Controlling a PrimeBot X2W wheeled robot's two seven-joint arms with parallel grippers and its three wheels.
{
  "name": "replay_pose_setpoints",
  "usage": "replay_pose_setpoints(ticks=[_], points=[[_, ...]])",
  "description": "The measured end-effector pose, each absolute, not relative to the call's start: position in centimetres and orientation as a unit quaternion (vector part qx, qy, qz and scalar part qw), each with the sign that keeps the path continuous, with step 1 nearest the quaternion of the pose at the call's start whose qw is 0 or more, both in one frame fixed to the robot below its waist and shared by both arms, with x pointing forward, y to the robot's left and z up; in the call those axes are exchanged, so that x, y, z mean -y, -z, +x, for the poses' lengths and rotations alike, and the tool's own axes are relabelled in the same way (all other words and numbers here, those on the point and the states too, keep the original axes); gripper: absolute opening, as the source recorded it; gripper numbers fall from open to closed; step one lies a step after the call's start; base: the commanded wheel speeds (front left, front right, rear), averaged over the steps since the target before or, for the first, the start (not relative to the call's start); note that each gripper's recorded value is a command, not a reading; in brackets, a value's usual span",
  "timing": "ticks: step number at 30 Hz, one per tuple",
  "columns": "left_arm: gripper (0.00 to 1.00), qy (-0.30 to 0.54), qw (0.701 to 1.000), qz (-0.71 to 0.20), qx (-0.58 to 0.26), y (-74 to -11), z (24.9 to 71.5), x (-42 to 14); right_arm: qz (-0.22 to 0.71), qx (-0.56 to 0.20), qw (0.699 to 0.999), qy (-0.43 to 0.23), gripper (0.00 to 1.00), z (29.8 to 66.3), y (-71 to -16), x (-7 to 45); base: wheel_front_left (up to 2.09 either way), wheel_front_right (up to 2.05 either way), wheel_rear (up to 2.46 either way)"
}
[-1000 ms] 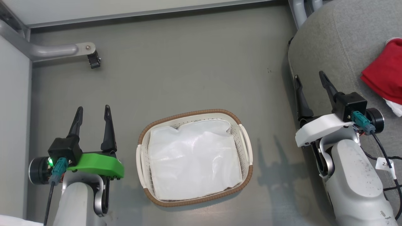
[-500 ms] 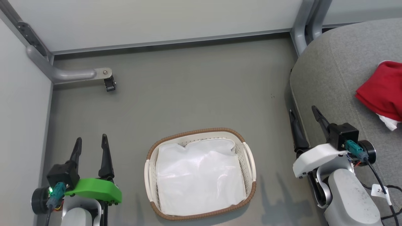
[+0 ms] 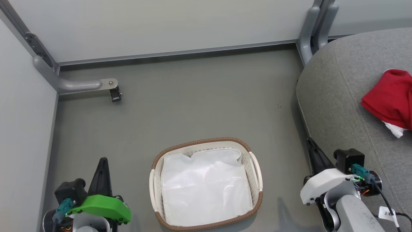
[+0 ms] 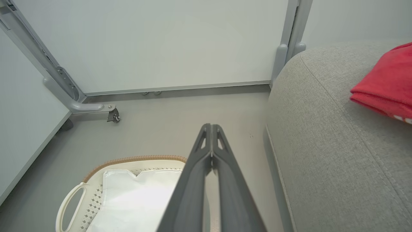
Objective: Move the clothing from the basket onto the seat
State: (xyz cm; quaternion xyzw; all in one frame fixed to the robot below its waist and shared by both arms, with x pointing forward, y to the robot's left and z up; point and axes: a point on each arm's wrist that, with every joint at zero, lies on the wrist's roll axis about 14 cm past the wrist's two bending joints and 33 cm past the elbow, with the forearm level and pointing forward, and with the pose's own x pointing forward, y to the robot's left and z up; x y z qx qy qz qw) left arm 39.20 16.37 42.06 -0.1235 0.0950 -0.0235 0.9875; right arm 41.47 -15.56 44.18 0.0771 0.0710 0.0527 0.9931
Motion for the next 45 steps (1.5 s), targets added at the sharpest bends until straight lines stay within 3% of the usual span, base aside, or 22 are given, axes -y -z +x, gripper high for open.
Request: replay_pose_setpoints(ticks=[18, 45], points=[[0.0, -0.024, 0.957, -0.276, -0.088, -43.3, 39.5, -17.8, 0.244, -0.07, 0.967, 0.001, 0.0, 41.2, -45.1, 17.3, 0.0, 0.0, 0.0], [0.0, -0.049, 0.89, -0.448, -0.071, -45.0, 39.5, -18.8, 0.43, -0.058, 0.9, 0.034, 0.0, 40.5, -46.2, 18.7, 0.0, 0.0, 0.0]])
